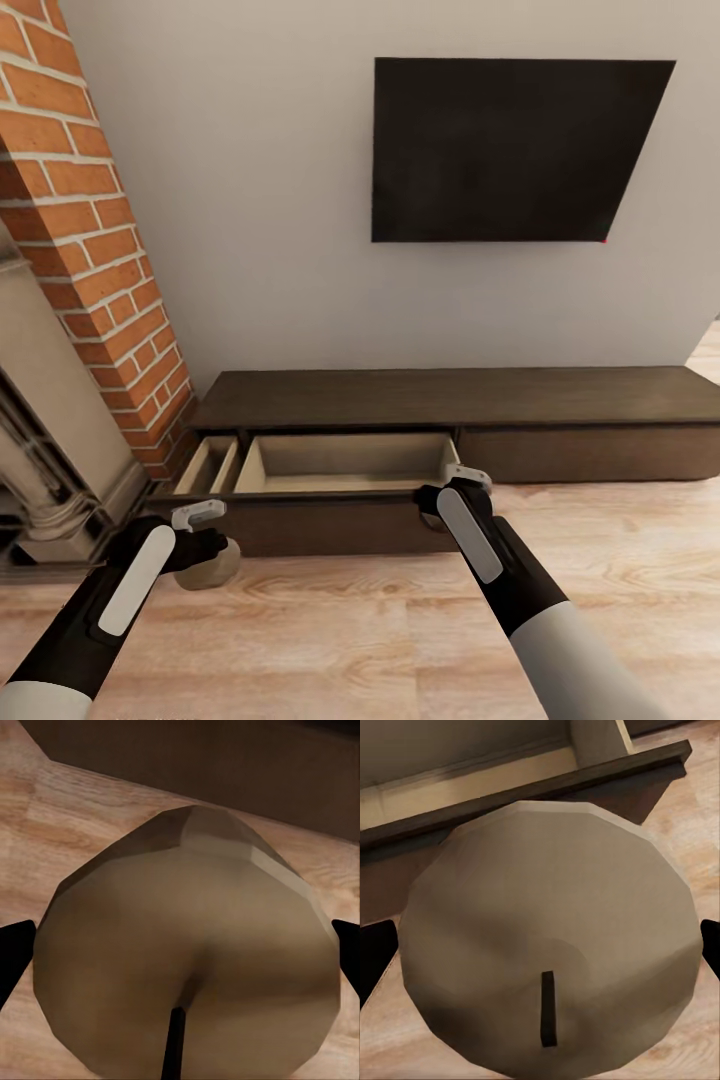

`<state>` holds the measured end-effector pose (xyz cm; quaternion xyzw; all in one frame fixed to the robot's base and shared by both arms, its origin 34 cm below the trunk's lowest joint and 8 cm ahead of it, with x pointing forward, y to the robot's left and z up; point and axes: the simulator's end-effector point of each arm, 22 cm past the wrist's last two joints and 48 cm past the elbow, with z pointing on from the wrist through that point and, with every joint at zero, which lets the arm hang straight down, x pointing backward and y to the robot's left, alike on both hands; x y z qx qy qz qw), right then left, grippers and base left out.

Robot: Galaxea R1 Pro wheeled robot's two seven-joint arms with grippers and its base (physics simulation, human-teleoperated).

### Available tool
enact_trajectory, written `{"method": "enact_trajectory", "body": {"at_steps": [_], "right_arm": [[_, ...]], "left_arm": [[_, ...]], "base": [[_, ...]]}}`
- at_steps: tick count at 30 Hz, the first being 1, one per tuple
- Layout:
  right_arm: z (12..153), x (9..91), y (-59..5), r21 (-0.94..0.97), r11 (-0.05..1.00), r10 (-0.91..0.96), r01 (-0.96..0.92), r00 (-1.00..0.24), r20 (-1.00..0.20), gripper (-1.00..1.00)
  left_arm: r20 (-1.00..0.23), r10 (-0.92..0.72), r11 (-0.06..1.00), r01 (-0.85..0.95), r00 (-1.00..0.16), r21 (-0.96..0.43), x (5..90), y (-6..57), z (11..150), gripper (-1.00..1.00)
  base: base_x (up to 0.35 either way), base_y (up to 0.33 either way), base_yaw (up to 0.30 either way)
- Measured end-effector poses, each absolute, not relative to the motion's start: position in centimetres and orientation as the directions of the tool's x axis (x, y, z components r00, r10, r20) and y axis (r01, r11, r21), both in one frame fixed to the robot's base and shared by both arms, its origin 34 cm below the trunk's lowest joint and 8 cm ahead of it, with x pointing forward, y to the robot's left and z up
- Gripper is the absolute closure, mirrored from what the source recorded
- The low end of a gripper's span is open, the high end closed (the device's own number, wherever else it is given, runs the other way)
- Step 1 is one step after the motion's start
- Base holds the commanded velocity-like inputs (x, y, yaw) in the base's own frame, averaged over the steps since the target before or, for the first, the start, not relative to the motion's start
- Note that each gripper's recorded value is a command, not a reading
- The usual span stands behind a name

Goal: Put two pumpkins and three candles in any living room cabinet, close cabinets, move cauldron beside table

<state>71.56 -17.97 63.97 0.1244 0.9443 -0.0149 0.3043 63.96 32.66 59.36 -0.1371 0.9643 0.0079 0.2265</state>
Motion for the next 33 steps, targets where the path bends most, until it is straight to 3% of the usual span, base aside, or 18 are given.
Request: {"method": "enact_trajectory", "body": {"at_steps": [8,33], "right_arm": [[64.0,71.6,-17.9,0.049,0.969,0.227,0.244,-0.784,-0.578,1.00],[68.1,72.1,-17.9,0.052,0.968,0.229,0.245,-0.784,-0.577,1.00]], "left_arm": [[-0.441,-0.255,0.963,-0.265,-0.861,-0.042,64.0,32.7,59.4,1.00],[-0.473,-0.254,0.965,-0.255,-0.844,-0.064,65.4,32.1,65.0,1.00]], "base": [[0.067,0.173,0.004],[0.003,0.003,0.000]]}}
